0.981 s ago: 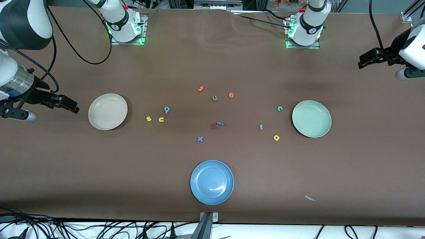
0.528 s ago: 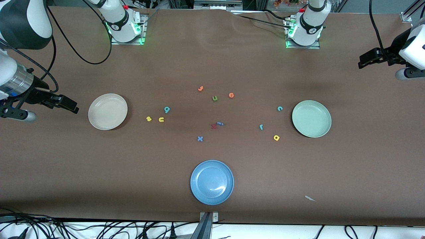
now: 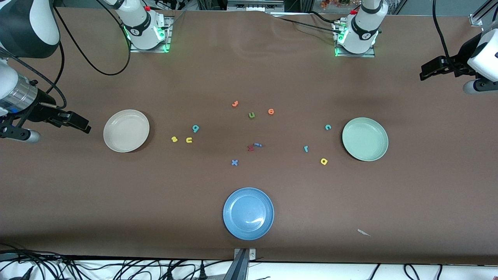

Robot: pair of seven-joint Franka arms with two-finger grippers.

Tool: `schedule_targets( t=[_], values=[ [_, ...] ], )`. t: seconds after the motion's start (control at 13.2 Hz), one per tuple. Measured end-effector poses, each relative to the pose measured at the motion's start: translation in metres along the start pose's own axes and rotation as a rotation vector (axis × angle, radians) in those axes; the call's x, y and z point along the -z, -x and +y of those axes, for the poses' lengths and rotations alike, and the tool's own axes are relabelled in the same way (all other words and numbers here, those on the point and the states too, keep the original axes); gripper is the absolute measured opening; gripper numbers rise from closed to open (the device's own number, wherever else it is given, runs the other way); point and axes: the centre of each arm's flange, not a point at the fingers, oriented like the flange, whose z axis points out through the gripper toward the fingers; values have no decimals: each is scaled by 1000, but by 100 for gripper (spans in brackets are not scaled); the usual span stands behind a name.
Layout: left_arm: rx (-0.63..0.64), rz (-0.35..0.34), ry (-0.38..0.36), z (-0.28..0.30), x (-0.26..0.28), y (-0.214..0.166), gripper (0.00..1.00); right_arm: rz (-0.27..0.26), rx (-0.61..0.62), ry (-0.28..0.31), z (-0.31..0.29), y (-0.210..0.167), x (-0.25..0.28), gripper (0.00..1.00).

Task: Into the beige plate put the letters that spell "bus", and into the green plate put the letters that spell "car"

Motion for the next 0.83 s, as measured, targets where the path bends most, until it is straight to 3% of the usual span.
schedule_targets(
  t=[0.83],
  values=[
    [0,0,0,0,0,0,100,8,0,-2,0,-1,1,100]
  ],
)
